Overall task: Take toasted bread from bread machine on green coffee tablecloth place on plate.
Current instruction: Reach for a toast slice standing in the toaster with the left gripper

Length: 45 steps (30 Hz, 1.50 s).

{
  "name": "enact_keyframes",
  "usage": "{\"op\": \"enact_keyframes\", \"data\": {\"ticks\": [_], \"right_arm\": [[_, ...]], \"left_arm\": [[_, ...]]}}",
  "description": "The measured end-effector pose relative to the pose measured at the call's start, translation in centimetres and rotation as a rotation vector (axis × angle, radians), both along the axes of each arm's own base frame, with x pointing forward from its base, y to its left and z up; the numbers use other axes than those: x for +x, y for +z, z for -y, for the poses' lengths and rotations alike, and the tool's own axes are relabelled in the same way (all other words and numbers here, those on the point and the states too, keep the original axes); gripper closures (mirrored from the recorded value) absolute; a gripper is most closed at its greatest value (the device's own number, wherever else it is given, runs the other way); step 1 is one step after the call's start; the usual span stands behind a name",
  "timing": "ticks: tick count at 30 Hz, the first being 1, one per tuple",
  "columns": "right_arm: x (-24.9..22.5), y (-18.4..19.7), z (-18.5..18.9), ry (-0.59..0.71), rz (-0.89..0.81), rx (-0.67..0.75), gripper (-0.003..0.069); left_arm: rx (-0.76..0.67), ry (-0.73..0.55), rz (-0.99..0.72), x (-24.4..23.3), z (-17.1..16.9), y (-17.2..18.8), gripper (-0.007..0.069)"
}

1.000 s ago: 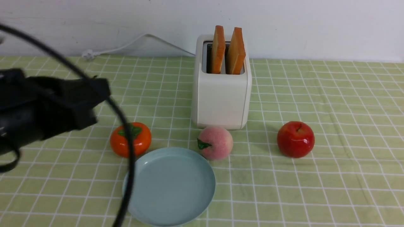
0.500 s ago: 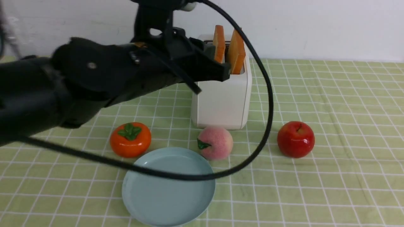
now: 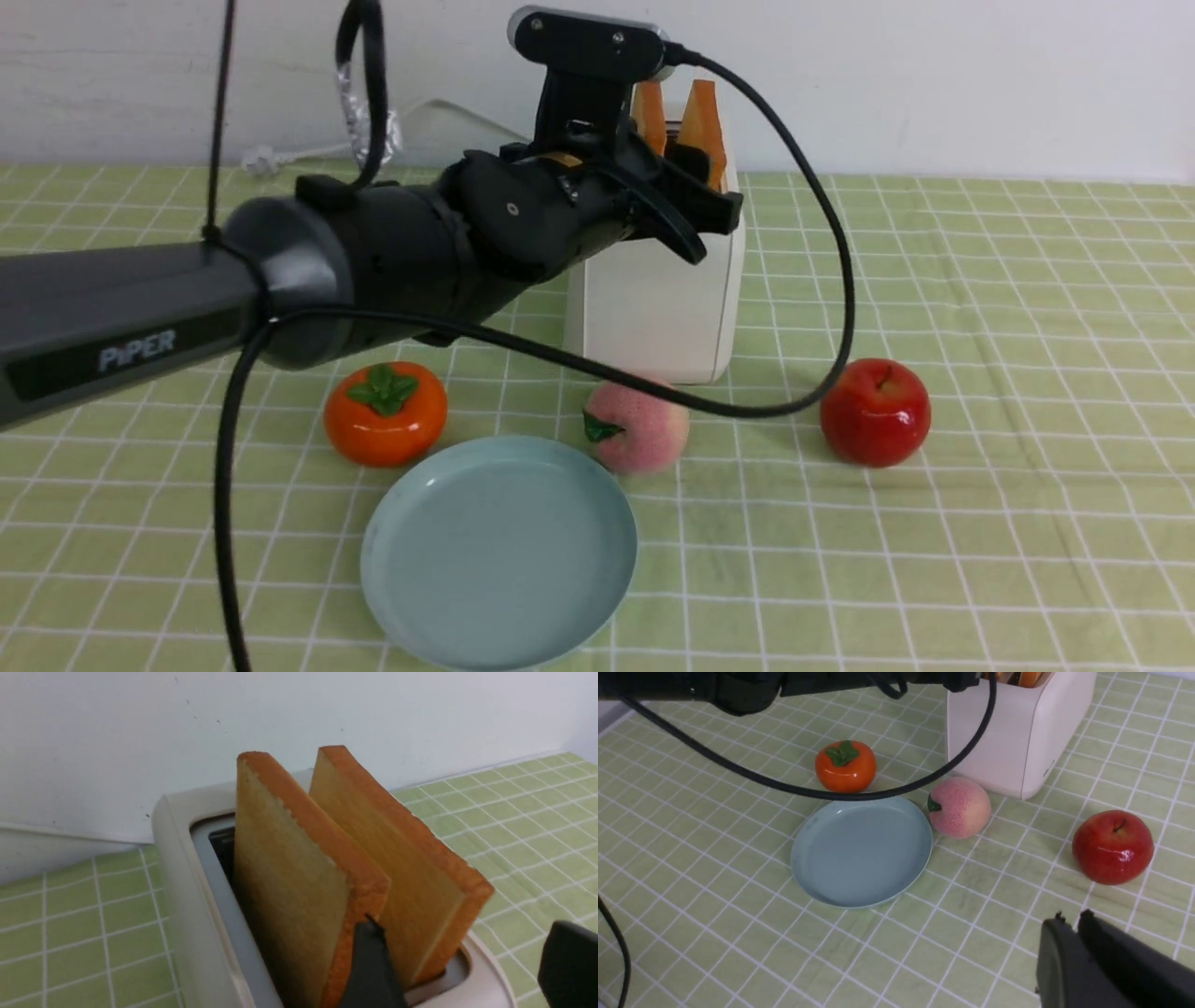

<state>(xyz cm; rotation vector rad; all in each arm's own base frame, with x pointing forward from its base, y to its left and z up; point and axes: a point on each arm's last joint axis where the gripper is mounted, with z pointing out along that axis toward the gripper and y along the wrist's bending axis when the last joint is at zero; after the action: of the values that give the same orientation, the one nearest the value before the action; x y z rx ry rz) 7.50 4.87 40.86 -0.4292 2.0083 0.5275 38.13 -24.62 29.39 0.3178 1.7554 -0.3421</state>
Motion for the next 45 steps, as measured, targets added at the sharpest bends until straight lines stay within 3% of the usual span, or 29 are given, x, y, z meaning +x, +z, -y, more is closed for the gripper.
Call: {"op": "enact_keyframes", "data": {"ticks": [18, 30, 45], "right_arm": [[0.0, 0.0, 0.0, 0.003, -0.004, -0.001, 0.059], [0.0, 0.0, 0.0, 0.003, -0.004, -0.001, 0.0585], [-0.1, 0.0, 0.0, 0.005, -0.008, -0.003, 0.0573]], "left_arm": [[0.006, 0.105, 0.125, 2.6, 0.6, -0.5, 0.0325], [0.055, 0.121, 0.107, 3.5, 1.0, -3.5, 0.0337], [0.044, 0.135, 0.164, 3.6, 0.9, -3.1, 0.0377]]}}
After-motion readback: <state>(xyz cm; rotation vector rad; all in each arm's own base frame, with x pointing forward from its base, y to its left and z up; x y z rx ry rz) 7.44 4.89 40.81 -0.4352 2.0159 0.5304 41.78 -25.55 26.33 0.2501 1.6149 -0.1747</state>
